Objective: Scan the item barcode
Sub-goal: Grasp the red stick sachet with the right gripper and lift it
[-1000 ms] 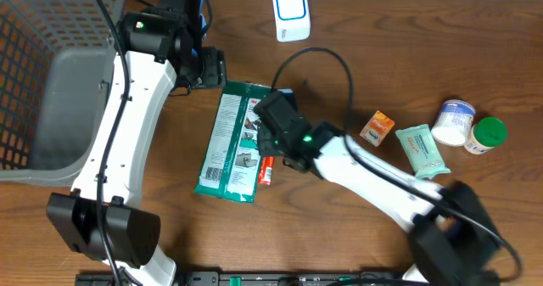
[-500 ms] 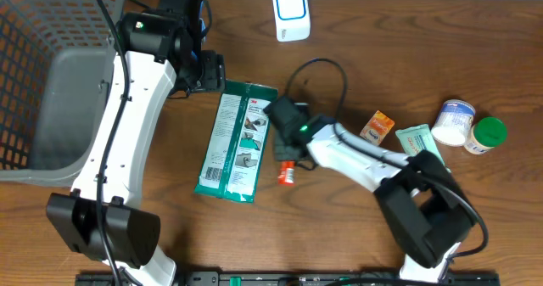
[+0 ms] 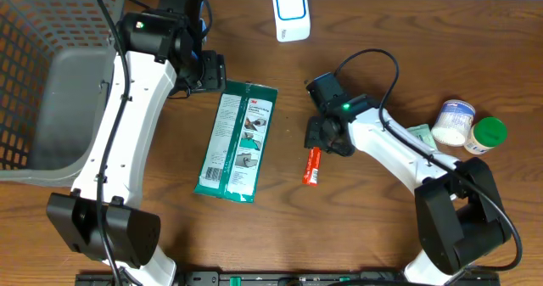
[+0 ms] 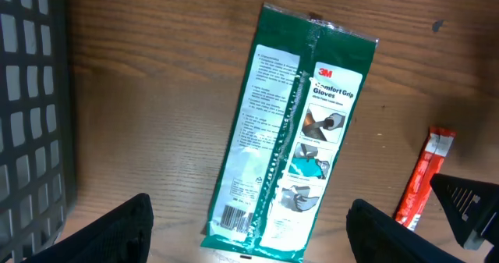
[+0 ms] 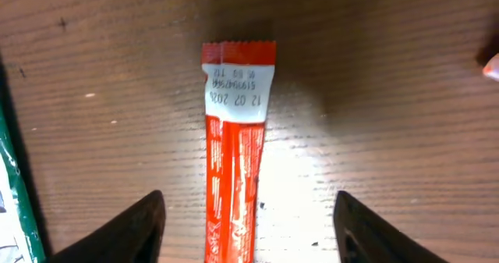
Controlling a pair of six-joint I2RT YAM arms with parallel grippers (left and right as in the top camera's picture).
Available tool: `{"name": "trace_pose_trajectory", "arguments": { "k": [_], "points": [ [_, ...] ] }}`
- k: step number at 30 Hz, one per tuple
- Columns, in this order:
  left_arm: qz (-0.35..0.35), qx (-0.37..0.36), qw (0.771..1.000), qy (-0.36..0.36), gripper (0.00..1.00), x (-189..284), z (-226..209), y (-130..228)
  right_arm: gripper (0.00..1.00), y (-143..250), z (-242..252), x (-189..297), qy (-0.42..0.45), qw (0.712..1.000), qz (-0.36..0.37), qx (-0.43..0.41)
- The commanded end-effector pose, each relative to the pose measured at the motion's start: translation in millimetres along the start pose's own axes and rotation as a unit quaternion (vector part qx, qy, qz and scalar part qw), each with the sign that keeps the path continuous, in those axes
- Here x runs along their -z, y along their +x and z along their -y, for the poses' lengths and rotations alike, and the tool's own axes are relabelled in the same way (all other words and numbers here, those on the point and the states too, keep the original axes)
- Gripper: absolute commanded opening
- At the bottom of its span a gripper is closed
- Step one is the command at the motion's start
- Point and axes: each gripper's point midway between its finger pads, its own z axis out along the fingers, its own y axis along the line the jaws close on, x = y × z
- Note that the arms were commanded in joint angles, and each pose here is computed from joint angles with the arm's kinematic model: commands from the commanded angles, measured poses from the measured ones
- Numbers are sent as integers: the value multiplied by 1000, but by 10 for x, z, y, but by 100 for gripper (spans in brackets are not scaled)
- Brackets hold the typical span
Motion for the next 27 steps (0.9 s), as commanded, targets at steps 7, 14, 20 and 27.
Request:
{"name": "trace_pose_trajectory", "arguments": {
  "k": [7, 14, 20, 27],
  "points": [
    [-5, -20, 1000, 6, 78, -72, 172, 64, 54, -19, -84, -281, -25, 999, -1, -38],
    [-14, -22, 1000, 4, 78, -126, 171, 114, 48, 97, -48, -393, -16, 999, -21, -35],
    [-28, -21, 999, 0, 78, -207, 151, 176, 1, 20, -40, -358, -26, 999, -15, -45],
    [-47, -34, 998, 23, 78, -306, 221, 267, 1, -293, -172, 240, -161, 985, -7, -58]
  ]
}}
